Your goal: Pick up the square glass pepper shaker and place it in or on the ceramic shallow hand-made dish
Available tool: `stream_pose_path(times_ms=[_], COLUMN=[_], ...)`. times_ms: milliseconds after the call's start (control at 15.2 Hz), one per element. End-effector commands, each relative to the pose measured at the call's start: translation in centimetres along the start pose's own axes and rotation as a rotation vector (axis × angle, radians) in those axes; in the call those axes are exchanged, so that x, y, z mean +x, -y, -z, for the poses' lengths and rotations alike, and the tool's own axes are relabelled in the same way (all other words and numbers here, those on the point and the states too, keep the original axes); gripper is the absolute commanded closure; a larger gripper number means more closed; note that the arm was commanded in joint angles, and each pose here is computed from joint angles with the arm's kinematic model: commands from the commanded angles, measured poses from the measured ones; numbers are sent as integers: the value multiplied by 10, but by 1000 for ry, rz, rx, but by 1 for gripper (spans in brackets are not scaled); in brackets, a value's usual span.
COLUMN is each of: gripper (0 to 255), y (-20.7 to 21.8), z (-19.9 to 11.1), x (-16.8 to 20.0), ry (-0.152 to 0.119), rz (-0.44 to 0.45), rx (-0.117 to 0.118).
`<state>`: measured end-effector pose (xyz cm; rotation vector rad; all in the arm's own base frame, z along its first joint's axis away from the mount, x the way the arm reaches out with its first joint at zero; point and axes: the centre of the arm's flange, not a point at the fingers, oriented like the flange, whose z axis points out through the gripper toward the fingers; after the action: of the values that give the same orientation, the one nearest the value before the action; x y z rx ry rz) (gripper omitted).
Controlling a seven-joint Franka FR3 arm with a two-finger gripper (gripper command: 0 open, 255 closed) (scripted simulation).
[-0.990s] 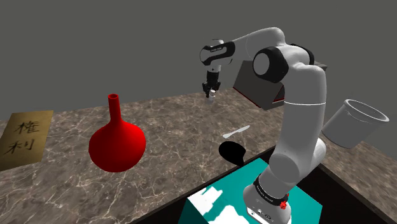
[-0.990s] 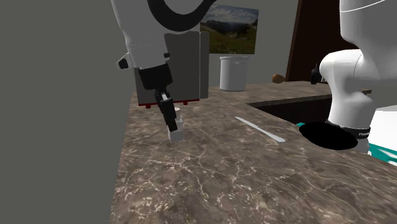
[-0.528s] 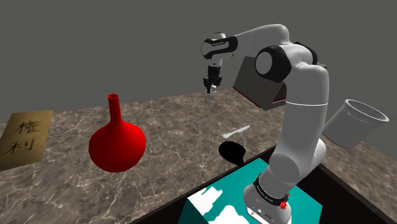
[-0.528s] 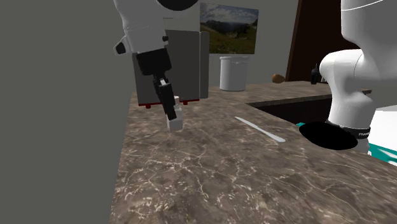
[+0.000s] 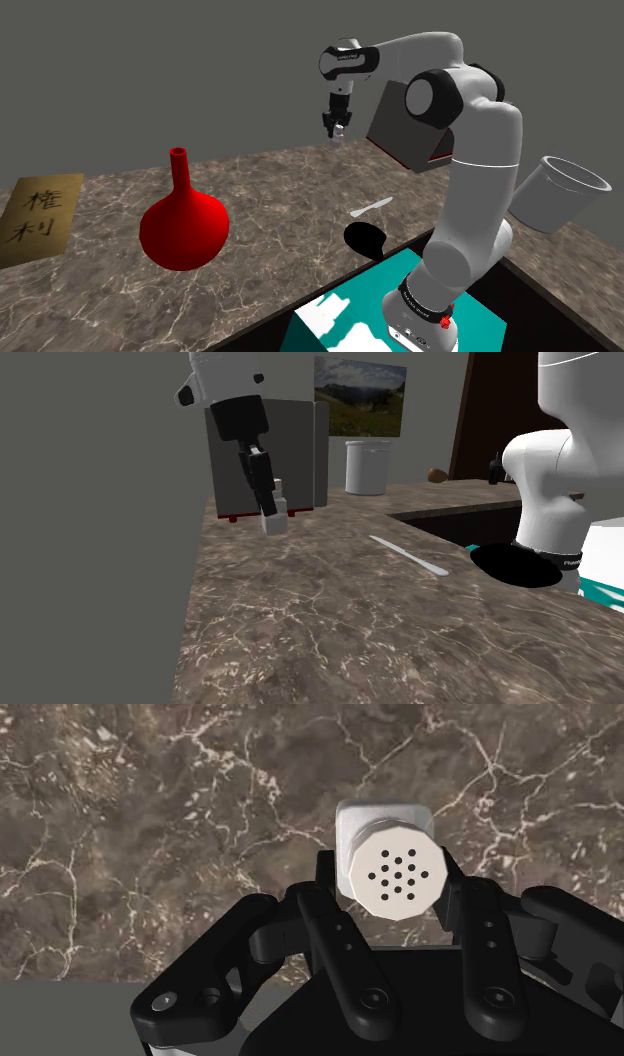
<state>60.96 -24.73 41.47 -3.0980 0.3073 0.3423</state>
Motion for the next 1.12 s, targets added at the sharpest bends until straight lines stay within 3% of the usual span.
stream_pose_path(times_ms=[0,396,1056], gripper=[255,255,255], y=[0,0,51], z=[11,37,14], x=[-2,-8,-127], ry=[0,0,0], rz=[0,0,0], rx=[0,0,0])
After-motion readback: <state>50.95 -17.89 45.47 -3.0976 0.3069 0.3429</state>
